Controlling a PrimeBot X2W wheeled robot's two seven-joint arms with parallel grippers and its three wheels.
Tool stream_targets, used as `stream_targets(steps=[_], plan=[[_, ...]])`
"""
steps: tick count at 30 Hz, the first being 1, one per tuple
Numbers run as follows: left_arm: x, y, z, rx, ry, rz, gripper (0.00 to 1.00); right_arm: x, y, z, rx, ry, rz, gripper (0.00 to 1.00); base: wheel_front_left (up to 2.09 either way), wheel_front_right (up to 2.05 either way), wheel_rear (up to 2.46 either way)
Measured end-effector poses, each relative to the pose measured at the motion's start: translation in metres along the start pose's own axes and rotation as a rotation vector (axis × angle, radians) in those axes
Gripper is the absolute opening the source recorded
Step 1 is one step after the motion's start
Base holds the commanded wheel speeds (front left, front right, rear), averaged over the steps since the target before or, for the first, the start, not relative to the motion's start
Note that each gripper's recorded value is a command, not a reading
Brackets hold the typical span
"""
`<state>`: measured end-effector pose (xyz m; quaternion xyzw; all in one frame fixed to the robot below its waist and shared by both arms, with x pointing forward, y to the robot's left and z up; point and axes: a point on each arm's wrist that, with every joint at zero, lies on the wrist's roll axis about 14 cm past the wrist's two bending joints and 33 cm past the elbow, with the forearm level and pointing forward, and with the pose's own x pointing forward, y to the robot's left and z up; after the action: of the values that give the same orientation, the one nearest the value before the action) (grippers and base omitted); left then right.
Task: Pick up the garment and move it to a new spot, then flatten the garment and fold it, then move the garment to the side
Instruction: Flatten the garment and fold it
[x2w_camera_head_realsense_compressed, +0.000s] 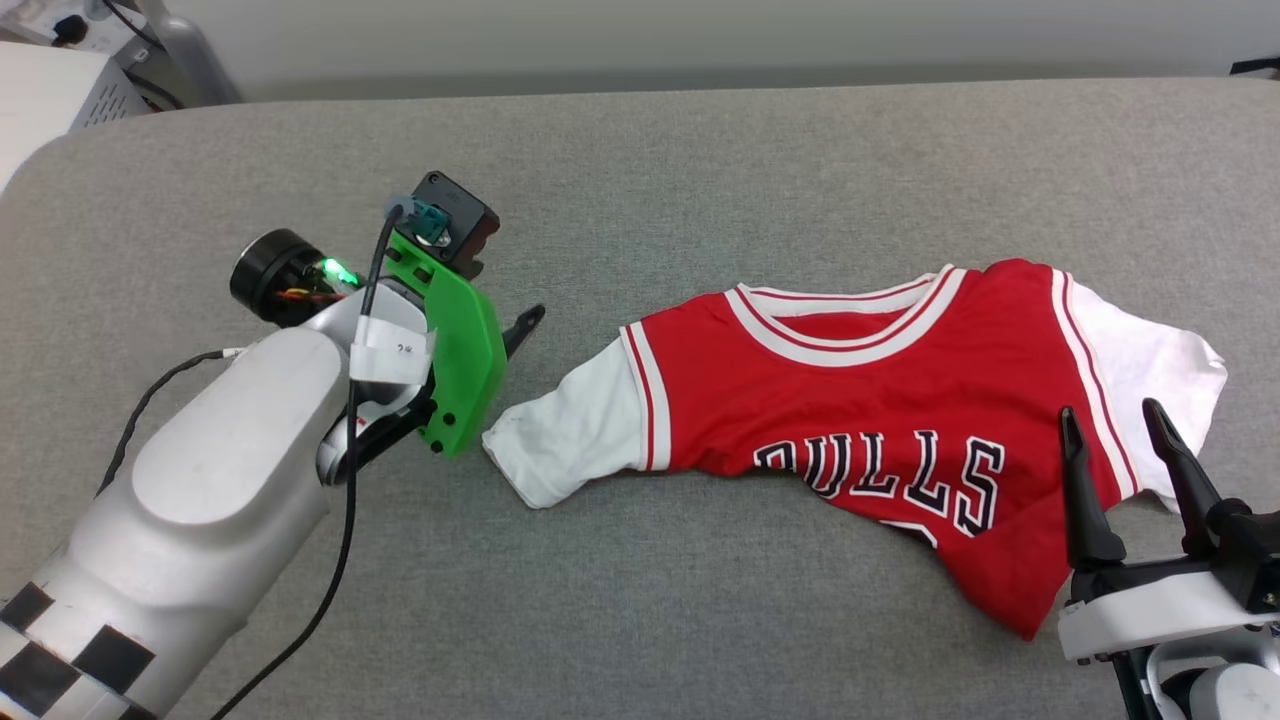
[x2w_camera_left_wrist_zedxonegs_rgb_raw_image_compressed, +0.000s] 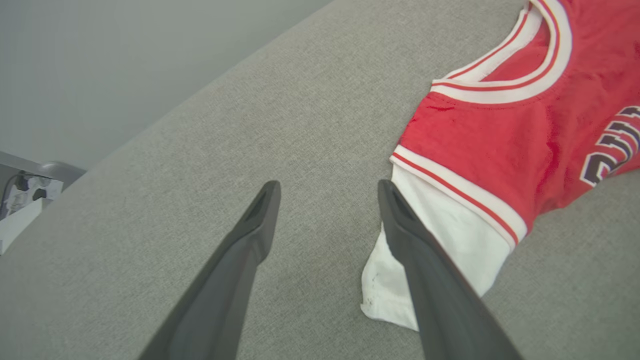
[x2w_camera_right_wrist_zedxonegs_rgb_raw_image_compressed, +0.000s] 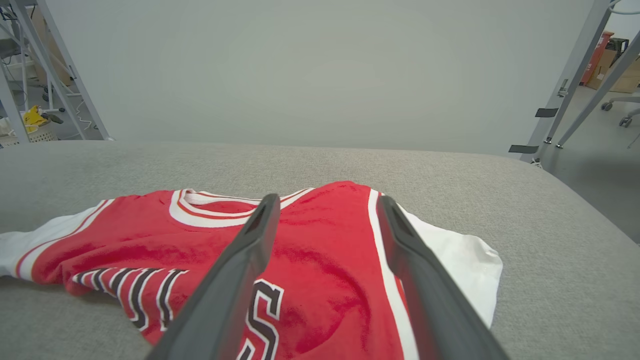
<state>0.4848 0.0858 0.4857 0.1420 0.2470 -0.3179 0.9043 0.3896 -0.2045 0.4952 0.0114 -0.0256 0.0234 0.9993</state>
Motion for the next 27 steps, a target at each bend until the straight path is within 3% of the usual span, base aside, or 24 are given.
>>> stream_targets(steps=[11,19,20,22,27], plan=[[0.013,-0.027,-0.094,-0.007,0.405,-0.167,1.00,0.008,-0.010,-0.009,-0.010,0.019,-0.036,1.00,0.00,0.00,0.00],[0.026,-0.033,-0.123,0.000,0.499,-0.211,1.00,0.013,-0.014,-0.019,-0.015,0.044,-0.051,1.00,0.00,0.00,0.00],[0.028,-0.033,-0.124,0.000,0.500,-0.213,0.56,0.013,-0.015,-0.020,-0.017,0.048,-0.052,1.00,0.00,0.00,0.00],[0.030,-0.034,-0.121,-0.001,0.476,-0.214,0.00,0.013,-0.015,-0.021,-0.018,0.050,-0.054,1.00,0.00,0.00,0.00],[0.031,-0.037,-0.099,0.001,0.331,-0.205,0.00,0.012,-0.013,-0.015,-0.014,0.035,-0.051,1.00,0.00,0.00,0.00]])
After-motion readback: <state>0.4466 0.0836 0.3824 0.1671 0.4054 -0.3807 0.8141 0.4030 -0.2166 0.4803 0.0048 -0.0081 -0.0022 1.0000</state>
